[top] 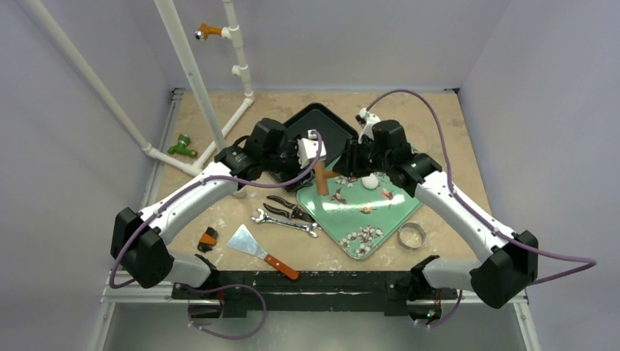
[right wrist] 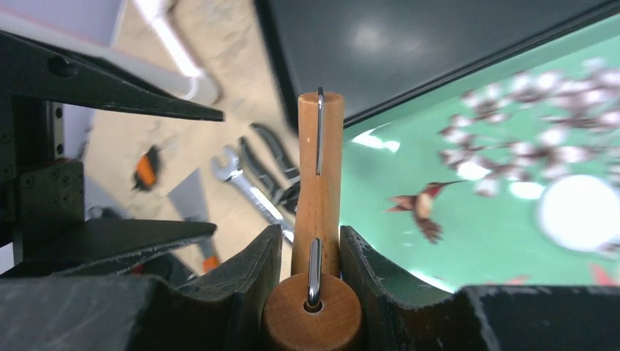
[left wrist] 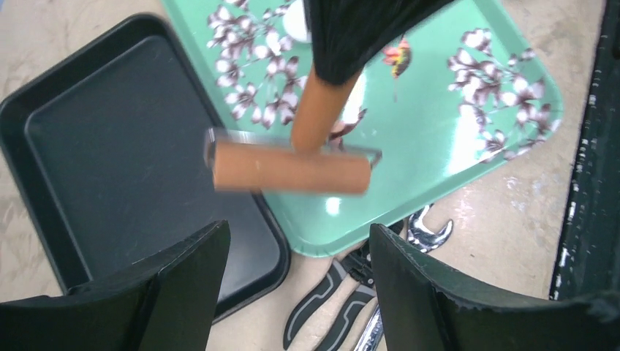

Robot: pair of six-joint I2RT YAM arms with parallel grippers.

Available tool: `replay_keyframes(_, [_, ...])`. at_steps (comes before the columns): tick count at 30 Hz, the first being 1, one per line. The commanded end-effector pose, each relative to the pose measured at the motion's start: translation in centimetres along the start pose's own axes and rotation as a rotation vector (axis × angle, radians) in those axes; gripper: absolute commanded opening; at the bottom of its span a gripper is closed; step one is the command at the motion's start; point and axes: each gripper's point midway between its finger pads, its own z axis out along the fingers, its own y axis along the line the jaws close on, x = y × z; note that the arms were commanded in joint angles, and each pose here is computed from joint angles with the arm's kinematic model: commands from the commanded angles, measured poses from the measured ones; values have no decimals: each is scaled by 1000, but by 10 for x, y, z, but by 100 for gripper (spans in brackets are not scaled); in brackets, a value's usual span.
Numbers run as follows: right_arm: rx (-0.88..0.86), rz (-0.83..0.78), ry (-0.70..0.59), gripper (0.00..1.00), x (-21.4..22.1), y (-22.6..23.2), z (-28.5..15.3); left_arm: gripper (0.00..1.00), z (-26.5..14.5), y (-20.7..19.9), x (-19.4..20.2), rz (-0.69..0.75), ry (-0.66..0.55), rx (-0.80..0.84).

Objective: Roll out the dumpling wrappers from the dough

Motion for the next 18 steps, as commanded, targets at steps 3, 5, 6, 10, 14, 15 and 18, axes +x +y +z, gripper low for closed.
replay_keyframes(3, [472,-172,-143,0,-64,-56,-59,69,9,29,34,-114,150,-122])
replay_keyframes(5, [571,-214,-134,0,-69,-70,-70,64,20,31,51,-138,220,-110])
replay_keyframes(6, [604,-241,-122,0,-70,-75,-74,62,26,32,60,-145,256,-103])
replay_keyframes(10, [681,-280,-85,0,-70,-87,-80,53,41,40,86,-106,342,-103])
replay_keyframes(14, [710,-292,-76,0,-66,-94,-82,49,47,52,108,-51,416,-145])
replay_keyframes(15, [713,-295,-74,0,-64,-95,-82,49,48,52,113,-43,431,-145])
replay_keyframes(18, [717,-317,-62,0,-60,-98,-82,49,53,50,125,-30,462,-126])
